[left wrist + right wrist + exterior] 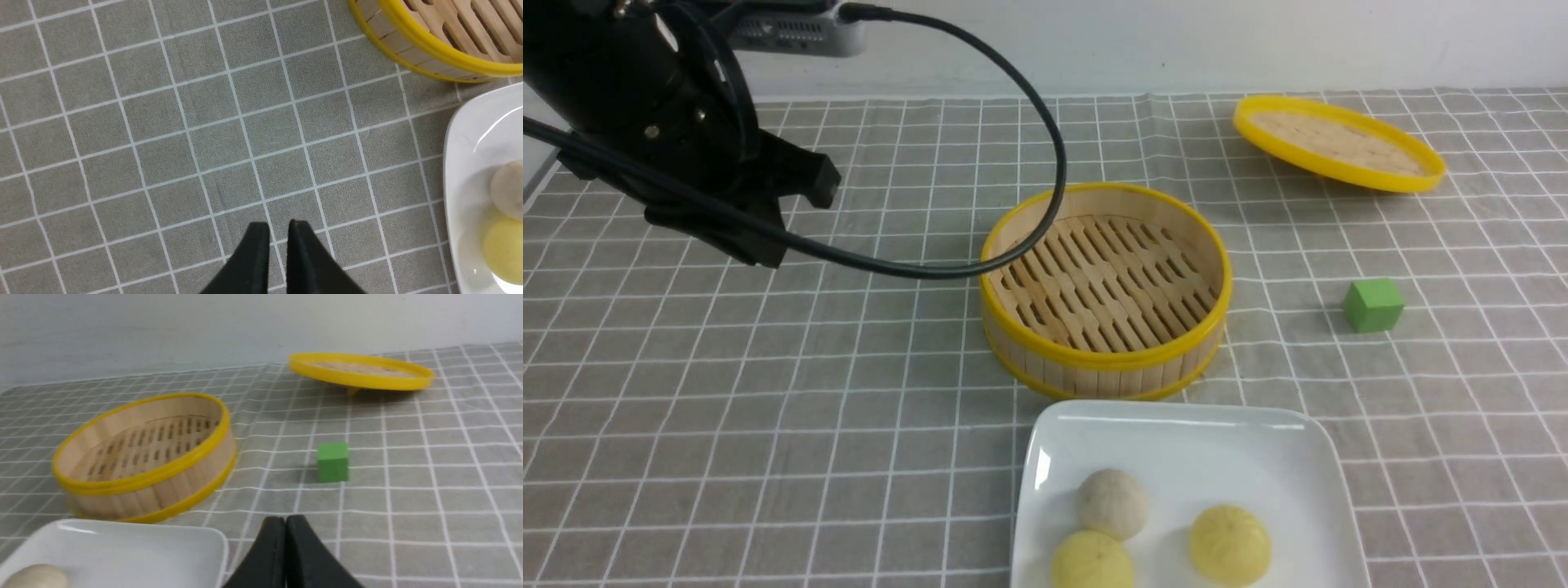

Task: Put the steamed buns into the plate on the grey tablecloth.

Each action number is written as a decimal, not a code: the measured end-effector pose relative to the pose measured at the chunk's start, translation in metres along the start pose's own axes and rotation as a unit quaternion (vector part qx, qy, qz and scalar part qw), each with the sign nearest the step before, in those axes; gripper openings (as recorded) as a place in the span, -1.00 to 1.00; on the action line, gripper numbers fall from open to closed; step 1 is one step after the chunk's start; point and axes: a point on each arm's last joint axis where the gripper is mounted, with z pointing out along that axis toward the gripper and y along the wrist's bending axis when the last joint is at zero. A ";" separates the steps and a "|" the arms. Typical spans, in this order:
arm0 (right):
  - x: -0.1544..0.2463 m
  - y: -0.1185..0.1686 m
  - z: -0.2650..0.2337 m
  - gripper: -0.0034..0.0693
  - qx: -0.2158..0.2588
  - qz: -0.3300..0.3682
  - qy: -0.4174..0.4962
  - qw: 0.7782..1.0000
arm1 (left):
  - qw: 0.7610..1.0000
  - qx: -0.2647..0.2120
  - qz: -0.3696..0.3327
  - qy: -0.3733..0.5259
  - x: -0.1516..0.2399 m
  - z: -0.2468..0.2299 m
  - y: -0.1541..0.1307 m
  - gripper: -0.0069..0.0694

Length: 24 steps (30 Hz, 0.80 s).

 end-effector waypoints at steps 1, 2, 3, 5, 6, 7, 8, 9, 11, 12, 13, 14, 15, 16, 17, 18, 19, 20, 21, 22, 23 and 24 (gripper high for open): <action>0.014 -0.005 0.002 -0.86 0.031 0.004 0.015 0.999 | 1.000 -0.003 0.002 -0.005 -0.001 -0.002 0.000 -0.58; 0.018 -0.006 0.002 -0.85 0.040 0.006 0.020 0.999 | 1.000 -0.005 0.002 -0.008 -0.003 -0.004 0.001 -0.58; 0.025 -0.009 0.003 -0.85 0.057 0.009 0.029 0.998 | 1.000 -0.009 0.004 -0.014 -0.004 -0.008 0.001 -0.59; 0.033 -0.011 0.004 -0.85 0.073 0.012 0.045 0.996 | 1.000 -0.014 0.006 -0.026 -0.004 -0.015 0.002 -0.61; 0.036 -0.012 0.004 -0.85 0.079 0.013 0.051 0.995 | 0.999 -0.018 0.007 -0.034 -0.004 -0.020 0.002 -0.63; 0.037 -0.014 0.004 -0.84 0.089 0.015 0.053 0.994 | 0.999 -0.018 0.008 -0.049 -0.001 -0.031 0.002 -0.68; 0.038 -0.014 0.003 -0.84 0.095 0.017 0.056 0.994 | 0.998 -0.025 0.010 -0.065 0.002 -0.043 0.003 -0.73; 0.038 -0.015 0.003 -0.84 0.098 0.017 0.058 0.993 | 0.997 -0.028 0.011 -0.076 0.005 -0.051 0.003 -0.75; 0.038 -0.015 0.003 -0.83 0.101 0.018 0.061 0.993 | 0.994 -0.037 0.013 -0.104 0.014 -0.072 0.003 -0.80; 0.038 -0.015 0.003 -0.83 0.101 0.018 0.060 0.993 | 0.992 -0.042 0.014 -0.117 0.018 -0.082 0.004 -0.81; 0.038 -0.015 0.003 -0.83 0.101 0.018 0.061 0.993 | 0.990 -0.049 0.015 -0.133 0.024 -0.094 0.005 -0.81; 0.038 -0.015 0.003 -0.82 0.102 0.018 0.061 0.993 | 0.986 -0.056 0.015 -0.153 0.032 -0.108 0.005 -0.81; 0.038 -0.015 0.003 -0.82 0.102 0.018 0.061 0.993 | 0.984 -0.062 0.013 -0.169 0.040 -0.120 0.006 -0.81; 0.038 -0.015 0.003 -0.81 0.102 0.018 0.061 0.993 | 0.981 -0.067 0.010 -0.183 0.049 -0.129 0.006 -0.81; 0.038 -0.015 0.003 -0.81 0.102 0.019 0.062 0.993 | 0.979 -0.068 0.006 -0.194 0.057 -0.137 0.006 -0.81; 0.038 -0.015 0.003 -0.80 0.102 0.019 0.061 0.993 | 0.977 -0.069 0.002 -0.204 0.067 -0.144 0.006 -0.81; 0.038 -0.015 0.003 -0.80 0.102 0.019 0.061 0.993 | 0.976 -0.065 -0.008 -0.208 0.079 -0.147 0.005 -0.81; 0.038 -0.015 0.003 -0.80 0.102 0.019 0.061 0.993 | 0.975 -0.061 -0.013 -0.214 0.089 -0.151 0.004 -0.81; 0.038 -0.015 0.003 -0.79 0.102 0.019 0.061 0.993 | 0.977 -0.051 -0.019 -0.206 0.108 -0.145 0.003 -0.81; 0.038 -0.015 0.003 -0.79 0.102 0.019 0.061 0.993 | 0.977 -0.045 -0.020 -0.208 0.116 -0.146 0.002 -0.81; 0.038 -0.015 0.003 -0.79 0.102 0.019 0.061 0.993 | 0.980 -0.037 -0.021 -0.197 0.128 -0.137 0.000 -0.81; 0.038 -0.015 0.003 -0.78 0.102 0.019 0.061 0.993 | 0.979 -0.024 -0.023 -0.203 0.144 -0.131 -0.002 -0.81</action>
